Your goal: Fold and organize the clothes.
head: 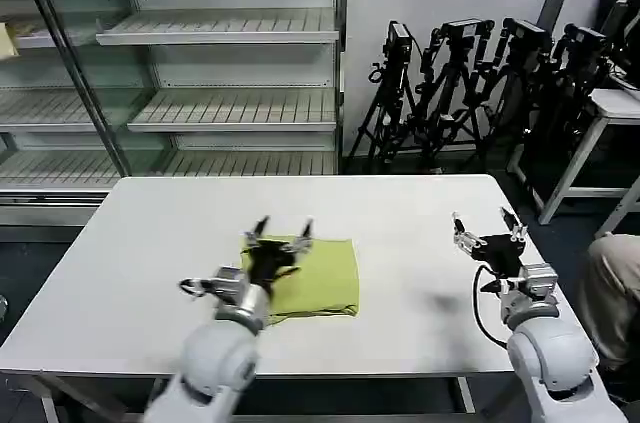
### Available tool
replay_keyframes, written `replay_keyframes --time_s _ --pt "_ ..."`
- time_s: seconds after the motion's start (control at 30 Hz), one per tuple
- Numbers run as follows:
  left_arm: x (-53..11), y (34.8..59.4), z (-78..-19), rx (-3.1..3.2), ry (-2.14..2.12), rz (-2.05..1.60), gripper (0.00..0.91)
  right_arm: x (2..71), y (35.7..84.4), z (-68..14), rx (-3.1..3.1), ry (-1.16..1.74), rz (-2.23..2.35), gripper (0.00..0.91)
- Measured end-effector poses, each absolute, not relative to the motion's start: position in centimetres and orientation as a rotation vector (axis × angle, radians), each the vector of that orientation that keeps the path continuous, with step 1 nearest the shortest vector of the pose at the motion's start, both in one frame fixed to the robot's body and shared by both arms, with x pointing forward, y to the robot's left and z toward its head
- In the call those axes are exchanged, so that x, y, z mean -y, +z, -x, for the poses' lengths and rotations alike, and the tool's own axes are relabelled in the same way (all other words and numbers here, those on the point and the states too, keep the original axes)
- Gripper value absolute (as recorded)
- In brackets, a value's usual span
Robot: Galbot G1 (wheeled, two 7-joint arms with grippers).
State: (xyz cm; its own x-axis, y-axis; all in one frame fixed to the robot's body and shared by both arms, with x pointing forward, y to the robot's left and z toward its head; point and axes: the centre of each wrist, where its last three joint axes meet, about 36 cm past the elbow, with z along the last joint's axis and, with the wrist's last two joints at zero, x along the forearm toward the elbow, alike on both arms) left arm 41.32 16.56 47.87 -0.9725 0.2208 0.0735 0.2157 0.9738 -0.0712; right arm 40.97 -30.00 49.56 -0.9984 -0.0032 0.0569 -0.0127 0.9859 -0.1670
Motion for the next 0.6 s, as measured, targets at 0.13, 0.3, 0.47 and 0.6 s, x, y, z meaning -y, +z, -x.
replay_keyframes --time_s 0.13,0.3,0.47,0.6 --pt "-22.3 46.5 -42.1 3.093 0.005 0.275 0.907 28.5 49.0 -41.6 3.076 0.246 -0.05 0.907" --pt "-27.9 45.0 -42.0 3.125 -0.086 0.228 0.907 26.5 48.0 -42.7 3.076 0.229 -0.085 0.907" --pt "-31.0 44.9 -41.9 3.155 -0.151 0.221 0.907 24.6 47.6 -43.7 3.072 0.246 -0.128 0.907" --pt "-32.3 45.0 -41.7 3.173 -0.195 0.228 0.907 23.6 47.3 -44.1 3.068 0.263 -0.159 0.907"
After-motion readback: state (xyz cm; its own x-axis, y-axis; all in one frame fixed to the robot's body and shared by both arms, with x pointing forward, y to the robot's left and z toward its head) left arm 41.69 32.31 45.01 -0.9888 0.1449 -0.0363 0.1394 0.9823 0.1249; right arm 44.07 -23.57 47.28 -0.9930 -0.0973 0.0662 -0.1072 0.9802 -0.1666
